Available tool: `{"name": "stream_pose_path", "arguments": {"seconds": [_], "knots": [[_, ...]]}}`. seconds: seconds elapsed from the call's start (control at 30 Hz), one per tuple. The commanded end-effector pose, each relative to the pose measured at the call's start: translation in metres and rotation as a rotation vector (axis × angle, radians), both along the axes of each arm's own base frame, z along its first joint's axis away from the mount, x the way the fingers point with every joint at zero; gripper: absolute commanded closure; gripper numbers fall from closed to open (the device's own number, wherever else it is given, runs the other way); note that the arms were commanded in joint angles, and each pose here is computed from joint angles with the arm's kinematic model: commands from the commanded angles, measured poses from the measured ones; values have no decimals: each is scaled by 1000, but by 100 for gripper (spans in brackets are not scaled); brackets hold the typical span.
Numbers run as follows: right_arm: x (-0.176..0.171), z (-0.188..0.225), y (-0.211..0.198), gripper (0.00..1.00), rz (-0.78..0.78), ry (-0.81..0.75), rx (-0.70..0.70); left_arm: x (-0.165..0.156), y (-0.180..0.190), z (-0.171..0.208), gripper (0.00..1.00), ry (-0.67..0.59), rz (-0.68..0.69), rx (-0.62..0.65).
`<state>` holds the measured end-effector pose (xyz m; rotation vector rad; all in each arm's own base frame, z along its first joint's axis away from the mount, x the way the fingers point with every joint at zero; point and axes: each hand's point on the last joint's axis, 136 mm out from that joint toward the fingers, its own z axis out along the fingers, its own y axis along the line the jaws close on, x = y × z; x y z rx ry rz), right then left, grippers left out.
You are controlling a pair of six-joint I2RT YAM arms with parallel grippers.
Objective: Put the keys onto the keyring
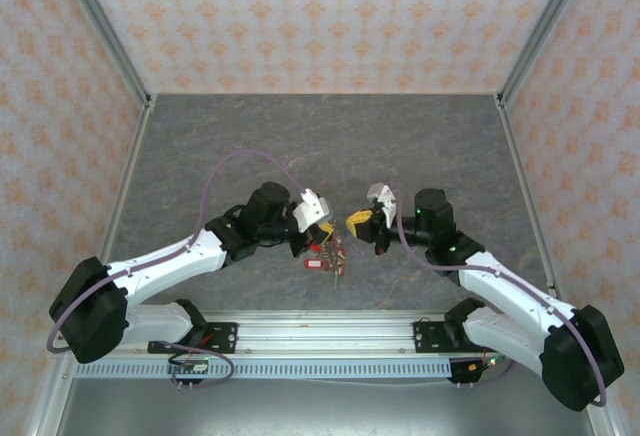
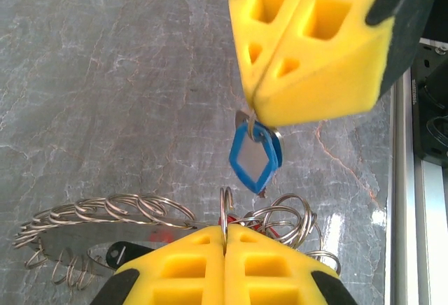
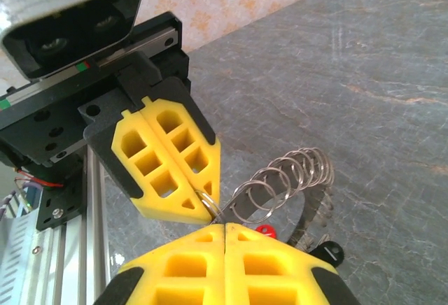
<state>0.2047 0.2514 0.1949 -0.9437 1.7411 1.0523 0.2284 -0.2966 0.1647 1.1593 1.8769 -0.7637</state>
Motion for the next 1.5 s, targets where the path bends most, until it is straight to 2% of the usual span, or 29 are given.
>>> {"name": "stream_pose_path", "arguments": {"seconds": [0.0, 0.27, 0.6, 0.97, 1.47], "knots": [[-6, 18, 9, 100, 69, -56, 24, 2, -14, 30, 100, -63, -35, -79], [-13, 18, 23, 100, 123, -75, 20, 1, -14, 31, 100, -64, -36, -79], [5, 19, 27, 100, 52, -88, 17, -1, -15, 29, 100, -62, -50, -76], [3, 23, 29, 100, 61, -84, 45, -2, -15, 29, 100, -60, -55, -73], [30, 6, 19, 100, -105, -21, -40, -5, -18, 30, 100, -68, -75, -74]]}}
